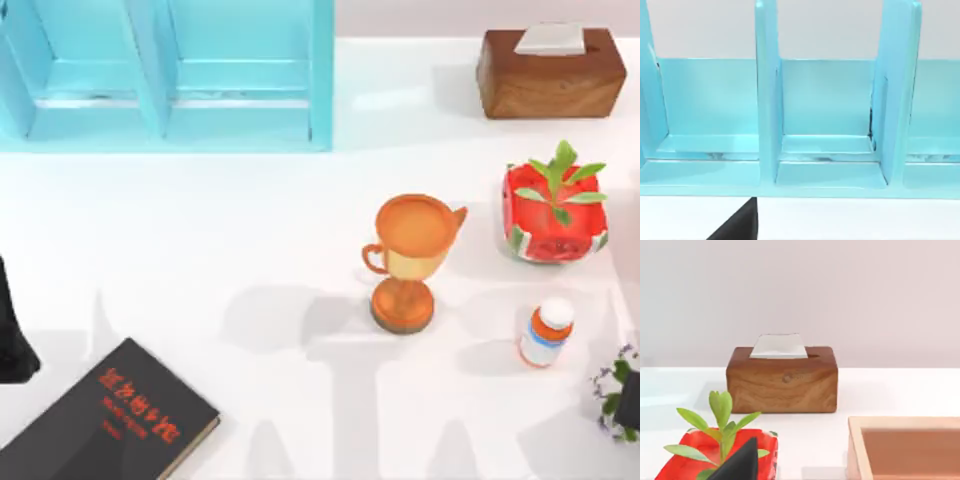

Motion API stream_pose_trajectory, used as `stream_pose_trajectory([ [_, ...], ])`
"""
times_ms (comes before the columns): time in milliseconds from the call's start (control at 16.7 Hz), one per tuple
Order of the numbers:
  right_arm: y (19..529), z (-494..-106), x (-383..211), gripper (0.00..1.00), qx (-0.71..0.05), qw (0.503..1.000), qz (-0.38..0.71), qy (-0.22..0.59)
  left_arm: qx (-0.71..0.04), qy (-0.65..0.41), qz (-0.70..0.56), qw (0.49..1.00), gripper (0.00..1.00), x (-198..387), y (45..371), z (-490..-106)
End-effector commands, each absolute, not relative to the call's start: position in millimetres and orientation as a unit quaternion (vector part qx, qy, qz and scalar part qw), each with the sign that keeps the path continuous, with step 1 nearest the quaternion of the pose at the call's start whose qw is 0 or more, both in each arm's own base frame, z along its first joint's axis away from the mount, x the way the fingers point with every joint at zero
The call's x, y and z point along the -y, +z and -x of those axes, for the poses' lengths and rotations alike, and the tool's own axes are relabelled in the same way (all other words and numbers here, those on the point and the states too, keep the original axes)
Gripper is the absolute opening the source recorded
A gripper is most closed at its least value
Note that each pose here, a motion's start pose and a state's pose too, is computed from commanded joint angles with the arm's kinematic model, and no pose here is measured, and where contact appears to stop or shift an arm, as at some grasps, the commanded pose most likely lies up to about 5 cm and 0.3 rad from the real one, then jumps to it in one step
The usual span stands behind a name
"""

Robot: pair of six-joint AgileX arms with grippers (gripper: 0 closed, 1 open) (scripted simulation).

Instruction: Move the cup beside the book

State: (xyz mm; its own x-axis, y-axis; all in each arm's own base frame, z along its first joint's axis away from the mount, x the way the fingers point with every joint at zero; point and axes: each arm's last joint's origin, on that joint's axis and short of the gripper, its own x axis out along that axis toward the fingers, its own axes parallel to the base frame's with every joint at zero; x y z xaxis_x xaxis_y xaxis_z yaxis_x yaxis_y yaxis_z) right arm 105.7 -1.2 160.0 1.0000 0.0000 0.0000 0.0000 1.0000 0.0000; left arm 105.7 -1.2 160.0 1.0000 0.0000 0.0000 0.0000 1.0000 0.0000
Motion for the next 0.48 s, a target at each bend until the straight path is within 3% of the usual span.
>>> stream_pose_trajectory([
  [240,160.0,-105.7,1.2,1.00,0.000,1.000,0.000,0.000,-0.012,0.008,-0.013,1.000,1.00,-0.2,163.7,-106.1],
  [480,160.0,-105.7,1.2,1.00,0.000,1.000,0.000,0.000,-0.079,0.037,-0.093,0.992,1.00,-7.4,187.4,-110.3],
])
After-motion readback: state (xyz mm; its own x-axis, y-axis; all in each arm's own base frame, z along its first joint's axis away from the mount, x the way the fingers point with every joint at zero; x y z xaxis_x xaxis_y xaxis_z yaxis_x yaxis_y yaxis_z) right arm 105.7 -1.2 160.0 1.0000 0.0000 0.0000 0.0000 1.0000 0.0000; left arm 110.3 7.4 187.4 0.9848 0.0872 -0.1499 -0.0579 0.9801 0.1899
